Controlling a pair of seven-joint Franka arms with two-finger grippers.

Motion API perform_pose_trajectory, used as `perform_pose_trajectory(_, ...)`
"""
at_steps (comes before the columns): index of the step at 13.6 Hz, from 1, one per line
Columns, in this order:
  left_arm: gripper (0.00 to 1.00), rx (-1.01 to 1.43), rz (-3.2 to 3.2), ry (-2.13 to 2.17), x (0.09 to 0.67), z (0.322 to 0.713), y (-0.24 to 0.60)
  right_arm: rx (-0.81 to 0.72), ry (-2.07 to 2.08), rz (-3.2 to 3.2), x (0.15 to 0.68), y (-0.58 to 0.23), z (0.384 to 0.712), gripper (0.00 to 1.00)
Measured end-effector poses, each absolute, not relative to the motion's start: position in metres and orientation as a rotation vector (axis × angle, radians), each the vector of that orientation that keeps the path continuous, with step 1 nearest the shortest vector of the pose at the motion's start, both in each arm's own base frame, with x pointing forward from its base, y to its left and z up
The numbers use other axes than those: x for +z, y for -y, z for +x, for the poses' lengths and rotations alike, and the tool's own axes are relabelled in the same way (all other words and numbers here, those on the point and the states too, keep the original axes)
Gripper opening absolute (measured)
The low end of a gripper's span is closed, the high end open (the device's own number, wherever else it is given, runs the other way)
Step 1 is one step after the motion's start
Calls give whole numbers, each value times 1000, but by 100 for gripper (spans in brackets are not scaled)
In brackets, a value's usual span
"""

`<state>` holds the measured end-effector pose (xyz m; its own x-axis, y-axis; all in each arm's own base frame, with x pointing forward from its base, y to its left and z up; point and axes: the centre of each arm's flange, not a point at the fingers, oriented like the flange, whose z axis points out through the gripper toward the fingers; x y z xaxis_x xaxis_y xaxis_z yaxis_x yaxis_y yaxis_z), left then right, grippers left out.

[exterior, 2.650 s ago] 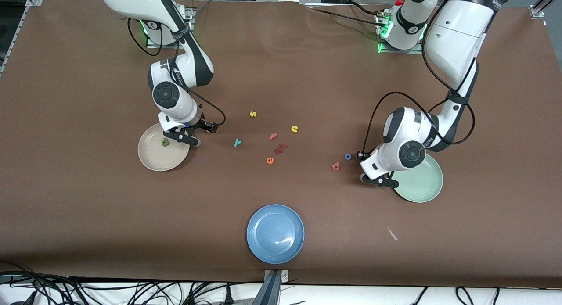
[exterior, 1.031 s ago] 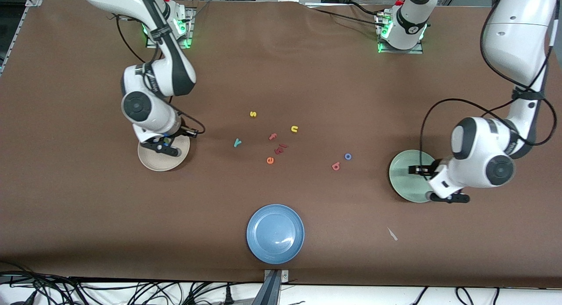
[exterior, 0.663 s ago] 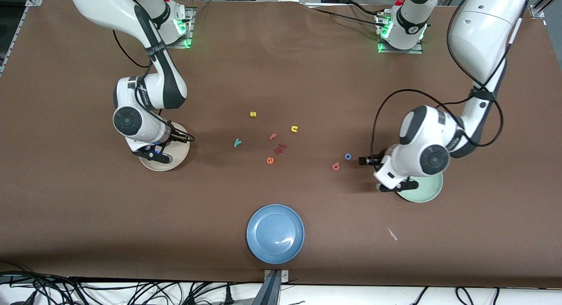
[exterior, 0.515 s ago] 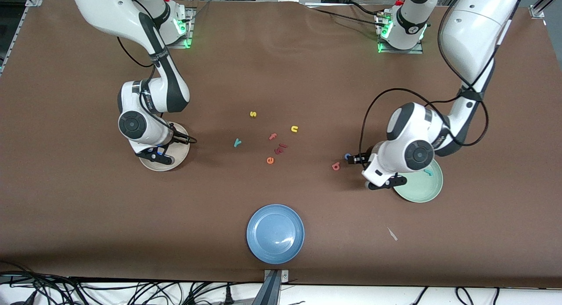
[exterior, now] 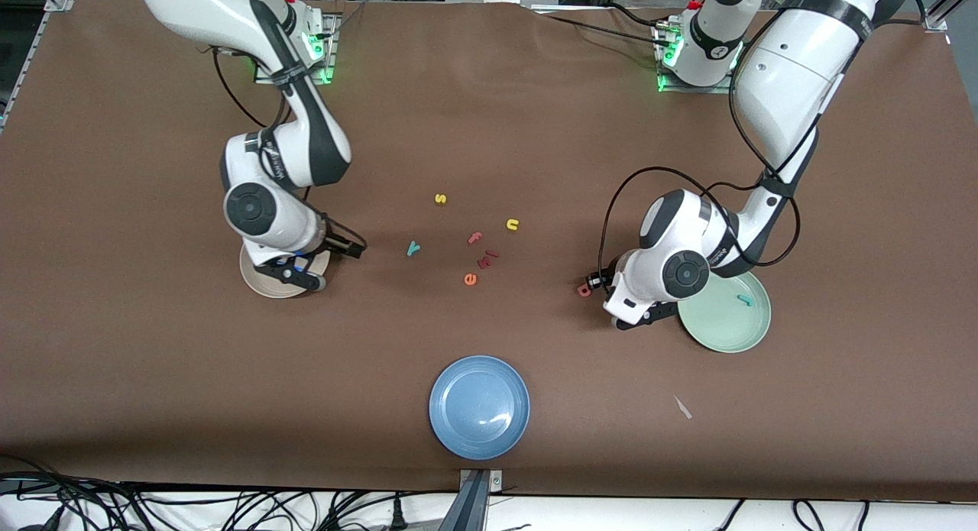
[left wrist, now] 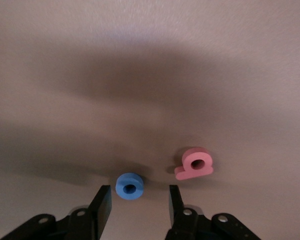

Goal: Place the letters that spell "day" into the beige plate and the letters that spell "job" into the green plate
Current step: 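Grasp the y with the right gripper while the left gripper grasps the o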

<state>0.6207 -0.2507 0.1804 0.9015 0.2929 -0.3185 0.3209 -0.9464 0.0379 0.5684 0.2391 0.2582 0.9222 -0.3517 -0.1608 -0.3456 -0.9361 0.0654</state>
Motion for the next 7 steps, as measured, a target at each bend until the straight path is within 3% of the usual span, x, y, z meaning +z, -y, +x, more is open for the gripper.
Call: perform_pose_trajectory(7,44,-501,2977,-496,169,619,248,-156,809,3051,215,-325,541,72)
